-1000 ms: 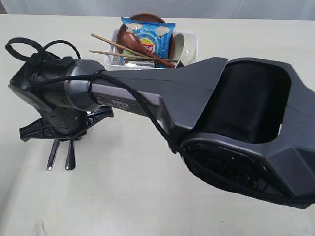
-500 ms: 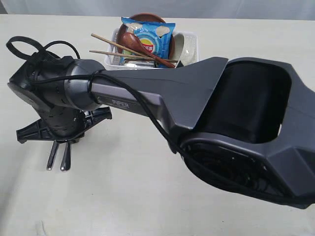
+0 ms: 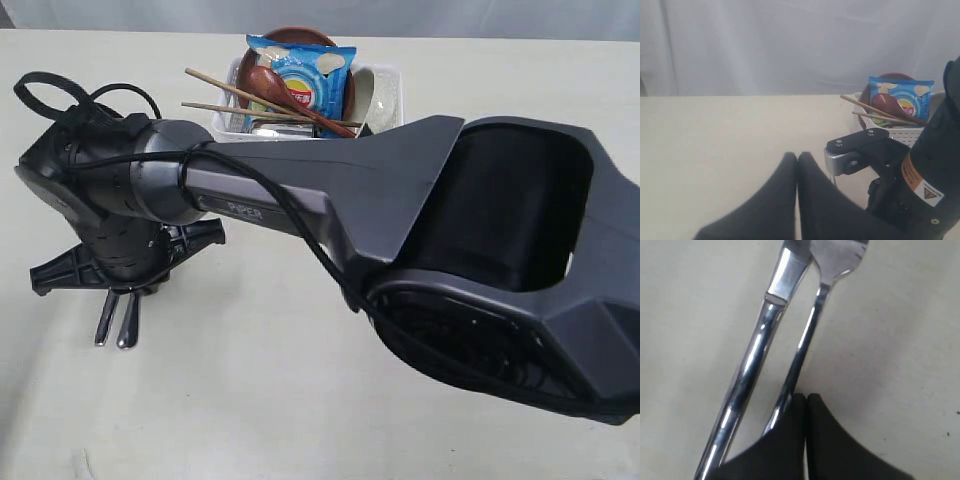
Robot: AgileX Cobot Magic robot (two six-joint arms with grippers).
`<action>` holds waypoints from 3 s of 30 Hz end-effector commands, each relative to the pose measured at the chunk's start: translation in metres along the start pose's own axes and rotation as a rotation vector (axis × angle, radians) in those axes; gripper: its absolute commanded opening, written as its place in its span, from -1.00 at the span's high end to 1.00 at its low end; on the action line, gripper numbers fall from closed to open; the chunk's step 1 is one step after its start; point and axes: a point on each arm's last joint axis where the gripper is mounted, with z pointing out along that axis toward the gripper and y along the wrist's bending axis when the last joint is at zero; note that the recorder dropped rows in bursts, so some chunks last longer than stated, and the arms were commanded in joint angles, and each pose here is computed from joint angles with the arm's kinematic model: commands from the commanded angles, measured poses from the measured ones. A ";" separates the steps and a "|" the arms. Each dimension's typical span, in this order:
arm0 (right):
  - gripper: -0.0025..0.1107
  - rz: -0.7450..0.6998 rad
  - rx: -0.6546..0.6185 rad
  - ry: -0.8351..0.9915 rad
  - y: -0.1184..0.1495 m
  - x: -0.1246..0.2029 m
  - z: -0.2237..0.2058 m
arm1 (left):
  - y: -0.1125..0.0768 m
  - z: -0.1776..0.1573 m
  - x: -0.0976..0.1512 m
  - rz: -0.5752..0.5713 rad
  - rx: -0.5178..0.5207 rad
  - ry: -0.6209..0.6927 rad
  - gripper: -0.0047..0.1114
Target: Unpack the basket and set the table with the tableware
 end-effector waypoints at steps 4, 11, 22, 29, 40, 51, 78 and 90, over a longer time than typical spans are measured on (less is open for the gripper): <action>0.96 -0.014 0.005 0.017 0.001 0.003 0.000 | 0.000 0.000 0.000 -0.006 0.003 -0.007 0.92; 0.96 -0.053 0.083 -0.111 -0.019 -0.018 -0.038 | 0.000 0.000 0.000 -0.006 0.003 -0.007 0.92; 0.96 -0.046 0.053 -0.261 -0.069 -0.057 -0.113 | 0.000 0.000 0.000 -0.004 0.002 -0.007 0.92; 0.96 -0.090 -0.175 -0.266 -0.047 -0.058 -0.102 | 0.000 0.000 0.000 -0.004 0.002 -0.007 0.92; 0.96 -0.055 -0.271 -0.108 -0.031 -0.048 -0.034 | 0.000 0.000 0.000 -0.004 0.002 -0.007 0.92; 0.96 -0.029 -0.291 -0.071 -0.028 -0.044 -0.005 | 0.000 0.000 0.000 -0.004 0.002 -0.007 0.92; 0.96 -0.035 -0.251 -0.078 -0.032 -0.045 0.003 | 0.000 0.000 0.000 -0.004 0.002 -0.007 0.92; 0.96 -0.017 -0.254 -0.084 -0.032 -0.046 0.003 | 0.000 0.000 0.000 -0.004 0.002 -0.007 0.92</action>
